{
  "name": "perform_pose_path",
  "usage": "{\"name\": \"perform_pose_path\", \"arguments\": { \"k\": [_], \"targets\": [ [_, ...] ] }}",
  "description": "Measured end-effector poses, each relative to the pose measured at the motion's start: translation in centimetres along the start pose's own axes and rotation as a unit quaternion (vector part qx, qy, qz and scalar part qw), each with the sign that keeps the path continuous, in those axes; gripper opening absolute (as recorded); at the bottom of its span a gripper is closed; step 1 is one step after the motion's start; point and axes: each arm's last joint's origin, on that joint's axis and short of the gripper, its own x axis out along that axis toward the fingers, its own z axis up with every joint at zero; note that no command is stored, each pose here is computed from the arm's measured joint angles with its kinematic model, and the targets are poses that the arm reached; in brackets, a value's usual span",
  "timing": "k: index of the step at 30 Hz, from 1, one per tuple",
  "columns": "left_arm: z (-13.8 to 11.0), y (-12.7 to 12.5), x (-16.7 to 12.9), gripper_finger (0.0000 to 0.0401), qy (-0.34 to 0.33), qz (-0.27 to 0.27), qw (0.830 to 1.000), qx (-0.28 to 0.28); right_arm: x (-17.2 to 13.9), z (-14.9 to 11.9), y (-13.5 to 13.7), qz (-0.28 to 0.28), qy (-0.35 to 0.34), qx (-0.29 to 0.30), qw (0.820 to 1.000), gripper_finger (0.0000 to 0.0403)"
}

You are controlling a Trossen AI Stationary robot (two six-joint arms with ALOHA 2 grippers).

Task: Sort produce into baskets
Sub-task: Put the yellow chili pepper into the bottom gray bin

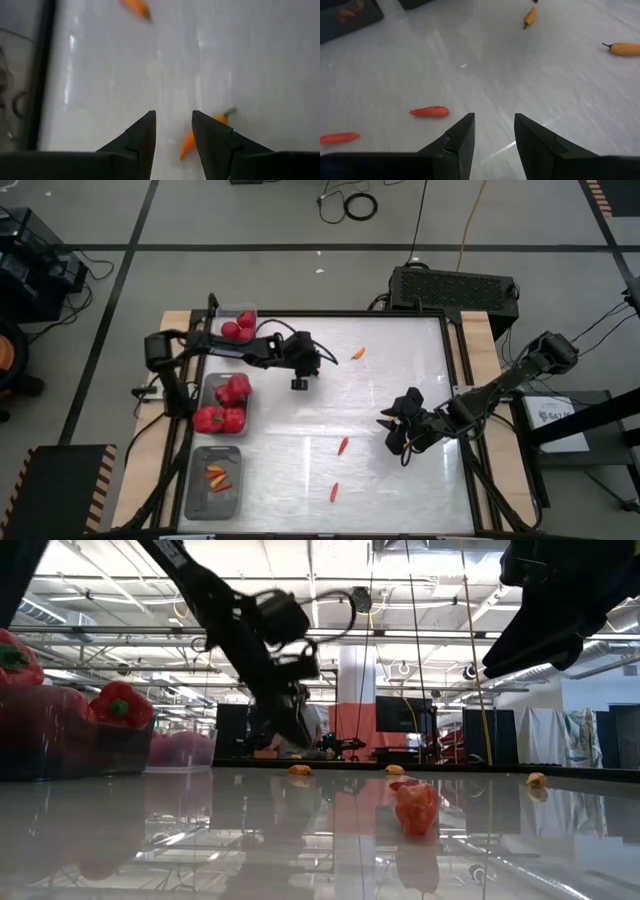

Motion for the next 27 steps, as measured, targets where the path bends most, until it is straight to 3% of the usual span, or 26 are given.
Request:
{"name": "perform_pose_path", "arguments": {
  "k": [8,18,27],
  "targets": [
    [-0.8,-0.2,2.3,0.0135,0.028,-0.013,1.0,-0.002,0.0,-0.1,-0.2,-0.007,0.007,-0.009,1.0,0.013],
    [-0.9,-0.3,2.3,0.0135,0.032,-0.018,0.999,-0.005,0.0,-0.2,-0.2,-0.009,0.009,-0.006,1.0,0.013],
    [0.6,-0.6,0.9,0.0135,0.018,-0.02,1.0,-0.005,0.0,-0.2,-0.2,-0.008,0.007,0.0,1.0,0.013]
  ]
}}
